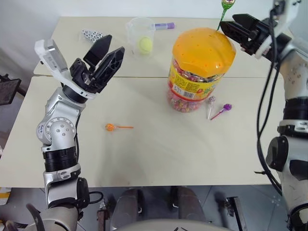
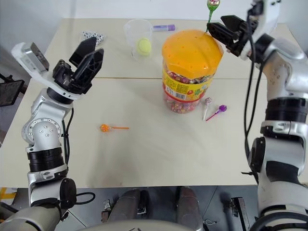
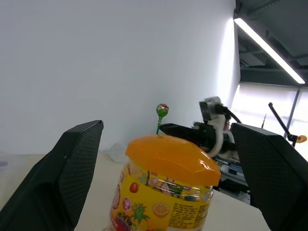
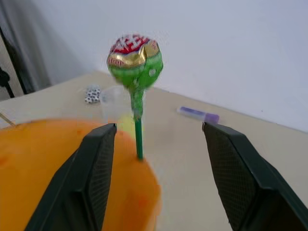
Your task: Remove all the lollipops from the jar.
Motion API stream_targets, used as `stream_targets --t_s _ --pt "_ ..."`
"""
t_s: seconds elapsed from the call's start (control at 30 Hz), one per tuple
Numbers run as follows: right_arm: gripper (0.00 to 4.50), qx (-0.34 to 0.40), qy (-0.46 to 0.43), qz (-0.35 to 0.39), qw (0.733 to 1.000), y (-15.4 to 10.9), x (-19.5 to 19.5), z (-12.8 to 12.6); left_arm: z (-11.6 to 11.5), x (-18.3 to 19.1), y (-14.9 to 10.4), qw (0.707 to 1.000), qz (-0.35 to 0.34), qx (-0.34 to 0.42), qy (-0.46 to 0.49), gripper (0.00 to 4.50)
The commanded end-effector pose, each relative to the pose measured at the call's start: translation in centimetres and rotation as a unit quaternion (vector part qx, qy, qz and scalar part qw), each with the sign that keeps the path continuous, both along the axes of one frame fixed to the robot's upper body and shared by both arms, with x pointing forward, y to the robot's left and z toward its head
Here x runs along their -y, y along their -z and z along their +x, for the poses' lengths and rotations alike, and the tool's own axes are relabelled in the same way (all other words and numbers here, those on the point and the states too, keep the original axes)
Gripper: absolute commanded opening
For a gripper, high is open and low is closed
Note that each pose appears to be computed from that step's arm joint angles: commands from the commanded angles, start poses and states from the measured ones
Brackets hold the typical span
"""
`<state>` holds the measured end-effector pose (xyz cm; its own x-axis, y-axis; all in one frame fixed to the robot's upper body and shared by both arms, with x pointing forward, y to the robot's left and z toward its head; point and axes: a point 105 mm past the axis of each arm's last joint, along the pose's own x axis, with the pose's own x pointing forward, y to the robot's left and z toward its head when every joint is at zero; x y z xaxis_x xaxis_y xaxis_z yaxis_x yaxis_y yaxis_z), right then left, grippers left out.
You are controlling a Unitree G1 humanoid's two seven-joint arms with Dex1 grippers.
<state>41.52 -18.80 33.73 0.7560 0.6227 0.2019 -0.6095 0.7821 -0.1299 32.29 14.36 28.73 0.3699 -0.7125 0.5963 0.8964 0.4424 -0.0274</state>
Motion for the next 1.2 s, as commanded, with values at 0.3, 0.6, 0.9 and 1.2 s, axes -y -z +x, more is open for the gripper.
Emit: stream_targets --t_s 0.3,0.6,0.9,1.2 --pt "2.13 0.004 -0.046 0.016 0.999 -1.5 -2.6 0.7 -1.1 0.2 -0.6 1.0 0.0 0.02 0.002 4.5" --pt "0.01 0.074 -0.069 0.077 0.992 -5.1 -1.2 -0.8 -1.0 0.3 -0.7 1.0 0.001 0.022 0.011 4.5" --pt "0.01 -0.012 0.033 -0.075 0.997 -1.1 8.1 -2.2 -2.0 3.0 2.8 0.979 0.183 0.063 0.072 4.5" --pt "0.01 -0.227 0.086 -0.346 0.906 17.2 15.3 -8.4 -3.1 2.8 8.3 0.941 0.32 0.042 0.103 4.5"
